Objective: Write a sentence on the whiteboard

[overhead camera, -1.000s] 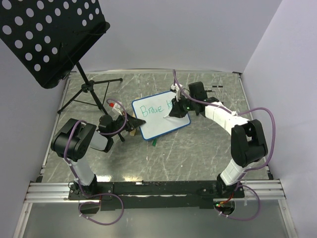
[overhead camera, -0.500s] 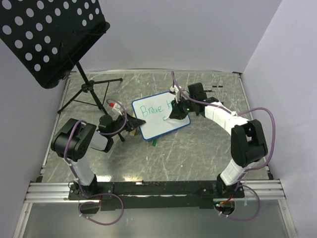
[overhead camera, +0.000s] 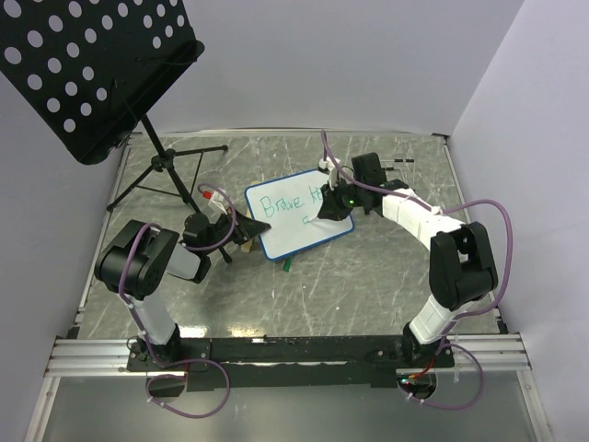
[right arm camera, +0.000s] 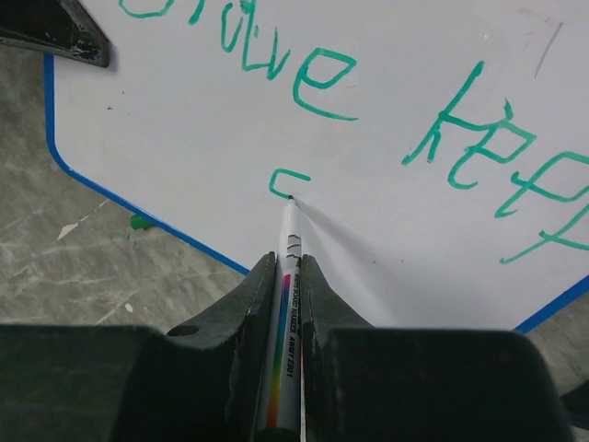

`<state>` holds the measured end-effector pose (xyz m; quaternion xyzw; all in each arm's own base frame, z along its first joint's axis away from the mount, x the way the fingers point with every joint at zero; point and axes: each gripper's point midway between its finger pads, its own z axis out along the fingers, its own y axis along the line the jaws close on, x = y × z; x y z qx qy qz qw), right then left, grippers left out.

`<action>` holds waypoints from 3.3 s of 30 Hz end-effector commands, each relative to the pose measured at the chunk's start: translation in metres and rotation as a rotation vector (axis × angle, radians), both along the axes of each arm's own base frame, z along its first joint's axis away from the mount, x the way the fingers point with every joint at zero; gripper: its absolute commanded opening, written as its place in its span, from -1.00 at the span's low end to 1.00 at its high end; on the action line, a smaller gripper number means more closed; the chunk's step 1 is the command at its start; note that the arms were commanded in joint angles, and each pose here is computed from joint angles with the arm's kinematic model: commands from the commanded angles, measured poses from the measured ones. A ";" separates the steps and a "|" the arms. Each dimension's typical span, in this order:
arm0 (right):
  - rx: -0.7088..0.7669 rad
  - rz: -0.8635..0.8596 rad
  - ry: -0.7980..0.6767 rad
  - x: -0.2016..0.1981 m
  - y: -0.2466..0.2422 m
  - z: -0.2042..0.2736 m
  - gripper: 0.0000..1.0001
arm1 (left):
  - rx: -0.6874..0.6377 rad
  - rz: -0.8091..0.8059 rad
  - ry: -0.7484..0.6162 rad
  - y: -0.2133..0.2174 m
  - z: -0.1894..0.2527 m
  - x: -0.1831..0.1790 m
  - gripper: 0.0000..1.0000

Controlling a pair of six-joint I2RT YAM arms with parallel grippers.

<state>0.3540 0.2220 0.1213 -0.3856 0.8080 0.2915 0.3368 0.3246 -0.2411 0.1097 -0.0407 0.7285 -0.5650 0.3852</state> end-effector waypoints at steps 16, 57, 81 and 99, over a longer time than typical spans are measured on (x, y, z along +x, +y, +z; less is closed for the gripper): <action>0.004 -0.032 -0.062 0.026 0.000 0.020 -1.00 | -0.086 -0.042 -0.353 -0.007 0.072 -0.004 -0.98; 0.008 0.078 -0.003 -0.022 0.027 0.017 -1.00 | -0.085 -0.029 -0.352 -0.005 0.073 -0.002 -0.98; 0.013 -0.048 -0.043 0.025 -0.011 0.022 -1.00 | -0.091 -0.038 -0.351 -0.006 0.073 -0.002 -0.98; 0.000 -0.096 -0.039 0.044 -0.010 0.020 -1.00 | -0.088 -0.046 -0.355 -0.006 0.072 -0.005 -0.98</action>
